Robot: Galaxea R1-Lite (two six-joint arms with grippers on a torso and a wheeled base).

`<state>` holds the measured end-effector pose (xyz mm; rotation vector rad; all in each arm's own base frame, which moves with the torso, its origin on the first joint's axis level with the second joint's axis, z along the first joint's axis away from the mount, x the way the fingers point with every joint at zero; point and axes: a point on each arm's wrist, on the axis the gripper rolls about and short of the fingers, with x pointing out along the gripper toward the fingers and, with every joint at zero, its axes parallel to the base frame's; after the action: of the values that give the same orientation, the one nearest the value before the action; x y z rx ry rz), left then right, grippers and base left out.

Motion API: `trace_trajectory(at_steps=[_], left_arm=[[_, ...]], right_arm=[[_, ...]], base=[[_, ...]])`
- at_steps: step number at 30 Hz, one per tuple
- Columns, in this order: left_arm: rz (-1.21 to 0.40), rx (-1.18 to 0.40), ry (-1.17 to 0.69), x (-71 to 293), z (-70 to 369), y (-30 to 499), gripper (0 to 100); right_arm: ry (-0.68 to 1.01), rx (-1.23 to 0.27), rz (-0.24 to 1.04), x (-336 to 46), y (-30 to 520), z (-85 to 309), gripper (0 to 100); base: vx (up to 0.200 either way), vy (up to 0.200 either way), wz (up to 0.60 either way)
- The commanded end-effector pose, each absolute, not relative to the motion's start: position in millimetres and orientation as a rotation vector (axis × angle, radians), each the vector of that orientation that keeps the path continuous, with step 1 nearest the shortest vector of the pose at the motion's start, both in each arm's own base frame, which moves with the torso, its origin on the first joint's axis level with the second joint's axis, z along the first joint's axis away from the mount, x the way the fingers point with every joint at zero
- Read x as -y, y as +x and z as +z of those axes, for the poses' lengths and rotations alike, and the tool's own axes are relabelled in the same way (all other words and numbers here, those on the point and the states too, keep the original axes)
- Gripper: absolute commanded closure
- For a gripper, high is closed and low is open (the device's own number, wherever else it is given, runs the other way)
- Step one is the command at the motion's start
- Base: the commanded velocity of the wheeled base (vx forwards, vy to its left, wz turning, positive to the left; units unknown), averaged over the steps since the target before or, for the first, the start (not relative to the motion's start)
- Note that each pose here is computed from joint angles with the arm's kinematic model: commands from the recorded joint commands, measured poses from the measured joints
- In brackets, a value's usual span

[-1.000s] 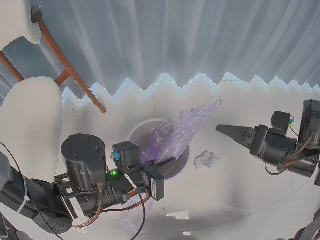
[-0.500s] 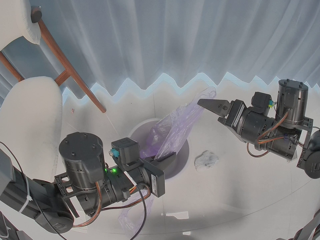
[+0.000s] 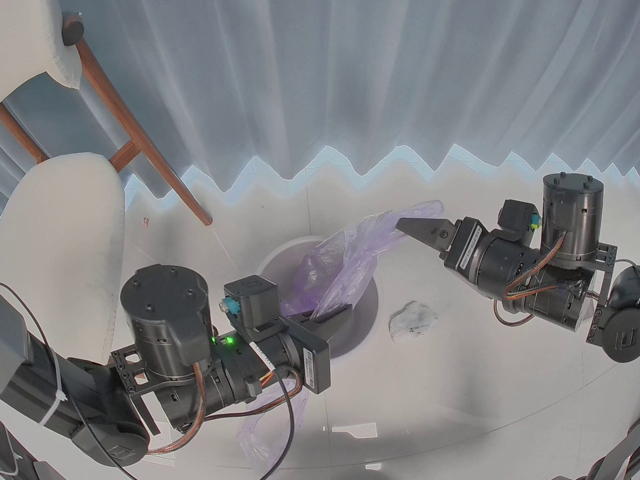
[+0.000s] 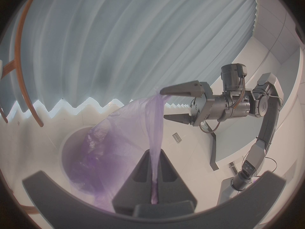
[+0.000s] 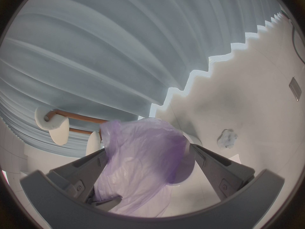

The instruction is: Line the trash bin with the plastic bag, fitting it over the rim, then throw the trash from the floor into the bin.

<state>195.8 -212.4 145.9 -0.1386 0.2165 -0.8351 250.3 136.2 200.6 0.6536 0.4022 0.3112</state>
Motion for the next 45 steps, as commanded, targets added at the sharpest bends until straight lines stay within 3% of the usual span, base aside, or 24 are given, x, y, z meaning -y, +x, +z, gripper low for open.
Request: trace_trajectory(at_steps=[1, 15, 29, 45], left_arm=[[-0.834, -0.217, -0.138, 213, 146, 196, 100], [-0.826, -0.213, -0.140, 211, 146, 198, 100], [-0.809, -0.199, -0.145, 211, 149, 199, 100], [-0.815, -0.189, -0.136, 211, 149, 198, 100]], right_arm=[[0.650, -0.414, 0.301, -135, 249, 197, 0], [0.666, -0.358, 0.313, -129, 238, 213, 0], [0.652, -0.392, 0.292, -126, 235, 203, 0], [0.662, -0.364, 0.238, -127, 271, 205, 0]], base=[[0.000, 0.000, 0.00], [0.000, 0.000, 0.00], [0.000, 0.000, 0.00], [0.000, 0.000, 0.00]])
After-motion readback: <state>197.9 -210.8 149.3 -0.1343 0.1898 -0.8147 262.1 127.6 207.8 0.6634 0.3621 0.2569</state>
